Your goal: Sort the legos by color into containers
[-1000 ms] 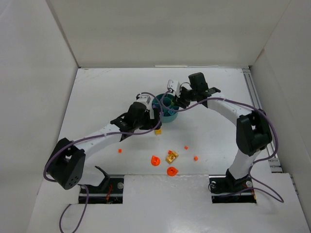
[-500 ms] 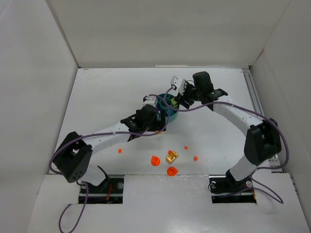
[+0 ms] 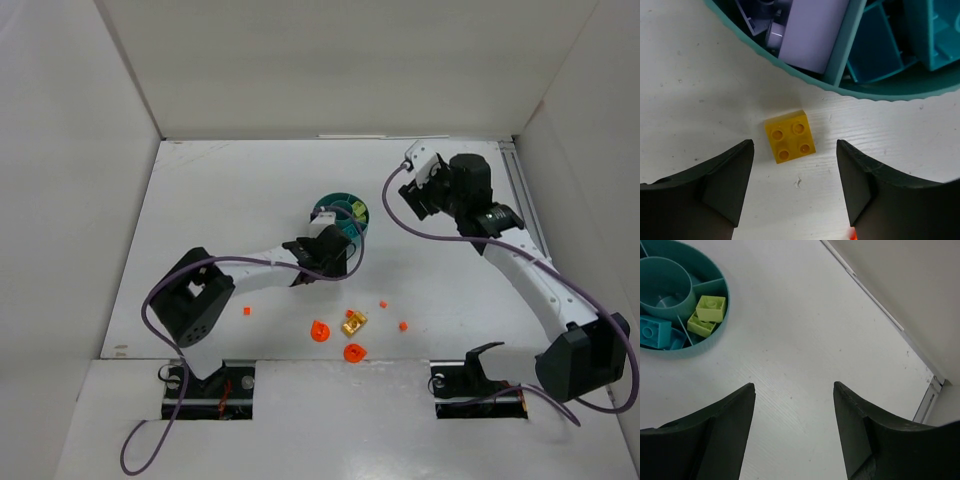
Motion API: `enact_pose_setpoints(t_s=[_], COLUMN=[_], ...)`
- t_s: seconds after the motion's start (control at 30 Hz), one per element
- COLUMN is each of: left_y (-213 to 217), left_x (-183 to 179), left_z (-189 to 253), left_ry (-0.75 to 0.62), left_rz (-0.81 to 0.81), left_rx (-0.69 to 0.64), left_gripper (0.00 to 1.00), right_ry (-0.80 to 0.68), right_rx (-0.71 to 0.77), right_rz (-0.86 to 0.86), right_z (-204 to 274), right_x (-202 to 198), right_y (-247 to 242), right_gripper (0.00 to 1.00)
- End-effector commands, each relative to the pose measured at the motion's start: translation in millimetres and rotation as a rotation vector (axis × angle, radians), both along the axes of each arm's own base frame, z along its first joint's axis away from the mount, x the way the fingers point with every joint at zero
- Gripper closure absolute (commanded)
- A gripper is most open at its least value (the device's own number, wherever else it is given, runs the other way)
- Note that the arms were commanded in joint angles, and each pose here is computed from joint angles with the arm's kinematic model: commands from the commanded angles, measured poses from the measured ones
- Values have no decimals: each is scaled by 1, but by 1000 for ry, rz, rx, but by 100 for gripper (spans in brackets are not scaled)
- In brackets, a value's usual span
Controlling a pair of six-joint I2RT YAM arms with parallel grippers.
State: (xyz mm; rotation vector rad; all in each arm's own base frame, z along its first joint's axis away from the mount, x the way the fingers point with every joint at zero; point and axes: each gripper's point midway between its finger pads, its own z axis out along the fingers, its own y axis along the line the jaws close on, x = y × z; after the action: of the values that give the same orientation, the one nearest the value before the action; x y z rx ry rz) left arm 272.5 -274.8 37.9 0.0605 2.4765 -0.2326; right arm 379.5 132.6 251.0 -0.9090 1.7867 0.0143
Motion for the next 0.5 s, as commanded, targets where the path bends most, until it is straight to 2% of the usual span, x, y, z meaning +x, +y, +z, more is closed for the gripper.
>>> enact_pose_setpoints(t_s=[0.0, 0.13, 0.23, 0.33, 0.37, 0.47], left_y=[-2, 3, 1, 1, 2, 1], left_x=[11, 4, -1, -5, -4, -4], left_z=[14, 6, 4, 0, 0, 2], left_ry=[-33, -10, -4, 7, 0, 0], left_rz=[54, 57, 43, 34, 39, 40], left_rx=[-9, 28, 49, 64, 70, 70], left_gripper=[37, 48, 61, 66, 73, 81], right_ry=[-18, -18, -15, -15, -15, -15], right_rx=[32, 32, 40, 40, 40, 40], right_rz=[-45, -55, -68, -68, -68, -68], right_z=[5, 5, 5, 5, 5, 4], right_x=[2, 3, 4, 4, 4, 2], right_y=[-7, -11, -14, -14, -14, -15], right_gripper=[31, 31, 31, 31, 31, 31])
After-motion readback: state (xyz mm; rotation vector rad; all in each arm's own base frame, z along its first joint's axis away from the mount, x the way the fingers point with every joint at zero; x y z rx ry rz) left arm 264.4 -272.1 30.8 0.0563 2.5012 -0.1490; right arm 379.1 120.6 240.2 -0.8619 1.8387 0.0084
